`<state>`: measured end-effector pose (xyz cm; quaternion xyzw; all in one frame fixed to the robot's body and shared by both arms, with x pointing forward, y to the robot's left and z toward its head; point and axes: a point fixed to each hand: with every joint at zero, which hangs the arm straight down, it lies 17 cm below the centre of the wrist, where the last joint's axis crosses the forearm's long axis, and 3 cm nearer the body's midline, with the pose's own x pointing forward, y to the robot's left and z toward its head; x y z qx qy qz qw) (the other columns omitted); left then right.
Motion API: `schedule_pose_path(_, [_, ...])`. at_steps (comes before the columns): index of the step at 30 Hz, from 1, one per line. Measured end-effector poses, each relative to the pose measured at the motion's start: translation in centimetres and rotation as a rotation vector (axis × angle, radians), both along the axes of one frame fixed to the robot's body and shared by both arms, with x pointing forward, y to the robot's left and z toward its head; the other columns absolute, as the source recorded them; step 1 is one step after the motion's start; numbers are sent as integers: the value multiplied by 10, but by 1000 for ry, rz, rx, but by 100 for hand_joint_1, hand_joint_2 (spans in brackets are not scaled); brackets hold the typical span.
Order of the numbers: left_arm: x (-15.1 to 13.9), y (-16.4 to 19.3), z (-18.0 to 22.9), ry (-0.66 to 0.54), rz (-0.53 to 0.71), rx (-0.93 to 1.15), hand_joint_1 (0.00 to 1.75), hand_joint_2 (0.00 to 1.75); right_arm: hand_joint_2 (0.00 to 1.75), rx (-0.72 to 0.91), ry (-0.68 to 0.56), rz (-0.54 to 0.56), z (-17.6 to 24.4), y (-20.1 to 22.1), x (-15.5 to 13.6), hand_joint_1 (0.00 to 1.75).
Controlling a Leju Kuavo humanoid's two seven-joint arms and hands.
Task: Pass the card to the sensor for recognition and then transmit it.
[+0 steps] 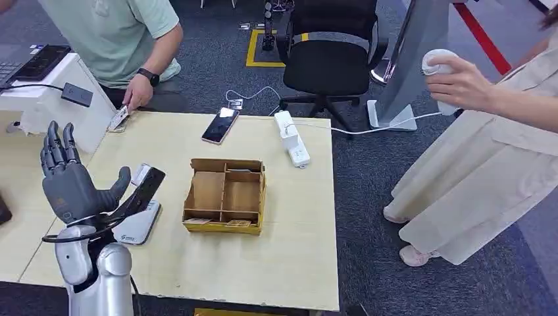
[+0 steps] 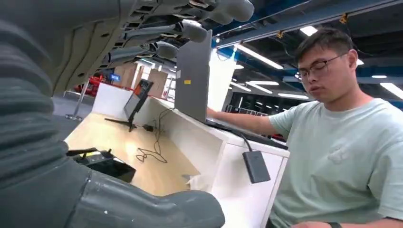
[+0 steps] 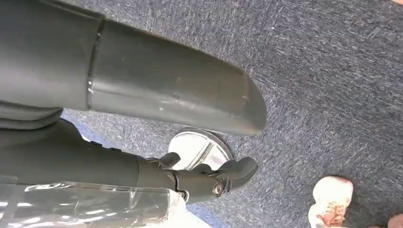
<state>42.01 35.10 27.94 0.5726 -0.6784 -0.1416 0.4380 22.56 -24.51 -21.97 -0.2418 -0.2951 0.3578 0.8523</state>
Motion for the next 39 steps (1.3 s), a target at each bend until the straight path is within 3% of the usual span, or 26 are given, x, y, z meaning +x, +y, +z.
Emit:
schedule_pose_path(23, [-37,-39,-80,223,-93,158,0,175,0,1,-9,-37,-1,-8,-4,0])
schedule_pose_path(39, [-37,-77,-114,323,-187,260,0,175,0,1,-16,-49,-1,-11,-5,0])
